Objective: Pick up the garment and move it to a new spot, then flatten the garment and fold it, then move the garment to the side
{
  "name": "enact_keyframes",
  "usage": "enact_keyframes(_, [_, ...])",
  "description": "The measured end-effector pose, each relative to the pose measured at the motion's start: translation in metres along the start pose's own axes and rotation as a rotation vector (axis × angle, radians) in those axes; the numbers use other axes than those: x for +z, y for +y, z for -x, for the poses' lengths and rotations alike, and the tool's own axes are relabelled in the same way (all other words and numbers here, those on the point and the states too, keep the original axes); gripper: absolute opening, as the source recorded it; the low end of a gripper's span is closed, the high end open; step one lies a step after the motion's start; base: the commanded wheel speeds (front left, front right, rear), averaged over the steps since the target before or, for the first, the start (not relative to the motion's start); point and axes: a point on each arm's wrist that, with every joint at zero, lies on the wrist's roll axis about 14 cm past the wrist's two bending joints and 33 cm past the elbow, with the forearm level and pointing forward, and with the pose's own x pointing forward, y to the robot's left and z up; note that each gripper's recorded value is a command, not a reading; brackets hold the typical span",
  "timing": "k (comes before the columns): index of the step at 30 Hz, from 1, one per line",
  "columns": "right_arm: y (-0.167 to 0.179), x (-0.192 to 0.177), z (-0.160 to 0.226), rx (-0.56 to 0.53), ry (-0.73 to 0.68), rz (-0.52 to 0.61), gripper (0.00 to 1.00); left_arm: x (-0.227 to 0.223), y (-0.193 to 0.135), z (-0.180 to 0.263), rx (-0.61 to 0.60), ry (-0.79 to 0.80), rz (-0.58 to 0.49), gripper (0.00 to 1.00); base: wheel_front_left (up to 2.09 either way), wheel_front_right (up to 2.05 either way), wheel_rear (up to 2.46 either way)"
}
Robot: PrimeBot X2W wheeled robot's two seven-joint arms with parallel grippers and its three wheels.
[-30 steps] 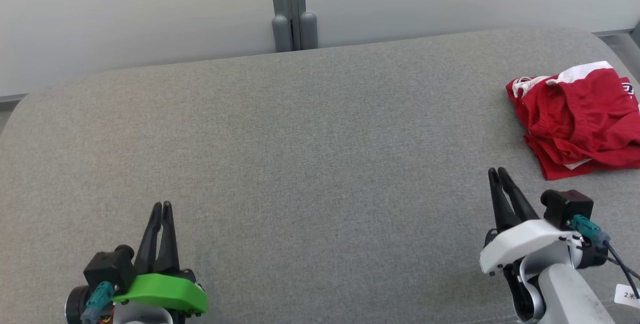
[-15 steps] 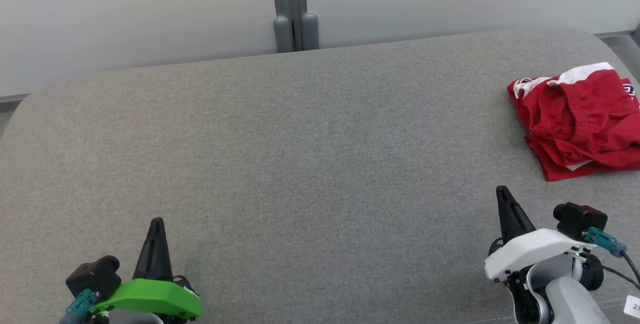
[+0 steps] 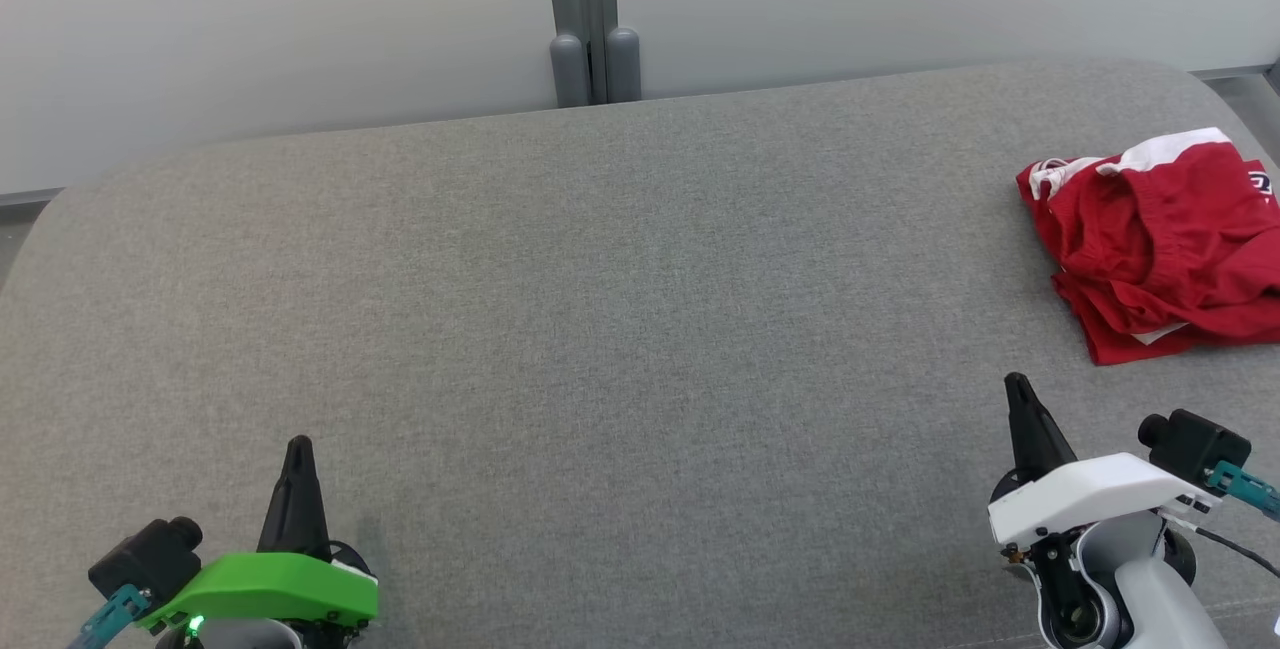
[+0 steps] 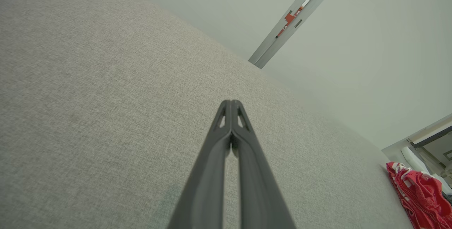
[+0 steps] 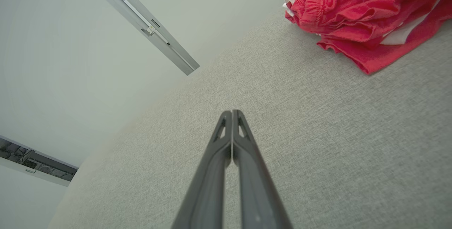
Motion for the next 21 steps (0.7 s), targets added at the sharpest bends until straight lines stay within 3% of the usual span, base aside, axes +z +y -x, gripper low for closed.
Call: enact_keyframes(21, [0.0019, 0.0099, -0.0009, -0.005, -0.017, -0.278, 0.0, 0.008, 0.003, -0.0023, 0.016, 0.003, 0.269, 0.0, 0.0, 0.0, 0.0])
